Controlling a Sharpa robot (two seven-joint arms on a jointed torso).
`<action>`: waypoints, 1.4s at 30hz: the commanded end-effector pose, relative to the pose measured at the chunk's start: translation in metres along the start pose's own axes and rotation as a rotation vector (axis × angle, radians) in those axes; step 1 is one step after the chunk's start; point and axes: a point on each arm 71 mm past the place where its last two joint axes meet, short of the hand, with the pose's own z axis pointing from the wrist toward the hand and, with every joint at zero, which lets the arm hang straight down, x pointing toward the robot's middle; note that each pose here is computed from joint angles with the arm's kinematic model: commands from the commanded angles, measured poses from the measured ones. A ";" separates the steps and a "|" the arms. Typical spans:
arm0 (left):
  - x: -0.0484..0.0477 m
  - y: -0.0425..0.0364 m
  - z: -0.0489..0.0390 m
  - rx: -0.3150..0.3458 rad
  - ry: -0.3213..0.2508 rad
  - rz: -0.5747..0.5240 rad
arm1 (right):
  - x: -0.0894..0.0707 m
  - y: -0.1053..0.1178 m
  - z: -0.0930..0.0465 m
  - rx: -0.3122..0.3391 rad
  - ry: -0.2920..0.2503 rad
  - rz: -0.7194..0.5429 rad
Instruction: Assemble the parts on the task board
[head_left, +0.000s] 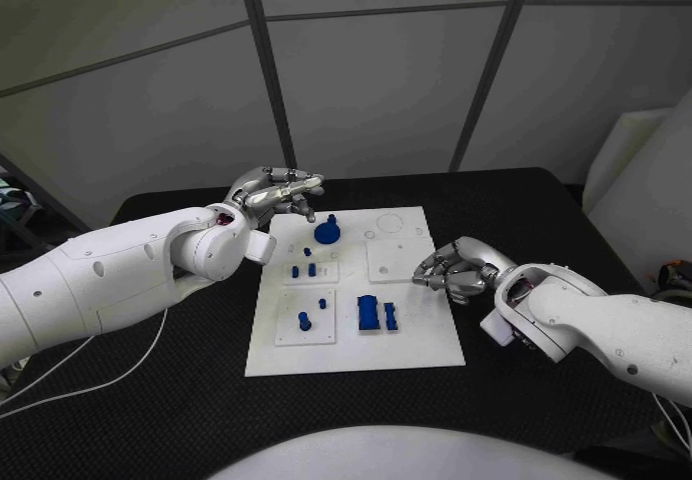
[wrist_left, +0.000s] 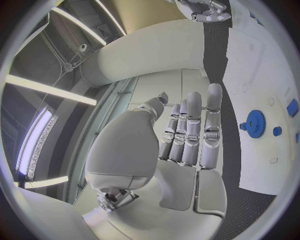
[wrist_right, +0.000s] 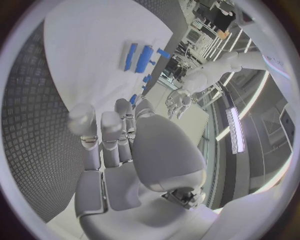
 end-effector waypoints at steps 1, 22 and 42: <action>-0.0067 -0.0017 0.0032 0.050 -0.043 -0.073 | -0.018 -0.001 0.009 -0.108 -0.052 0.311; -0.0418 0.0569 0.0300 0.062 -0.291 -0.135 | -0.060 -0.019 0.096 -0.223 -0.235 0.484; -0.0152 0.0649 0.0239 0.030 -0.293 -0.100 | -0.054 -0.009 0.089 -0.220 -0.281 0.511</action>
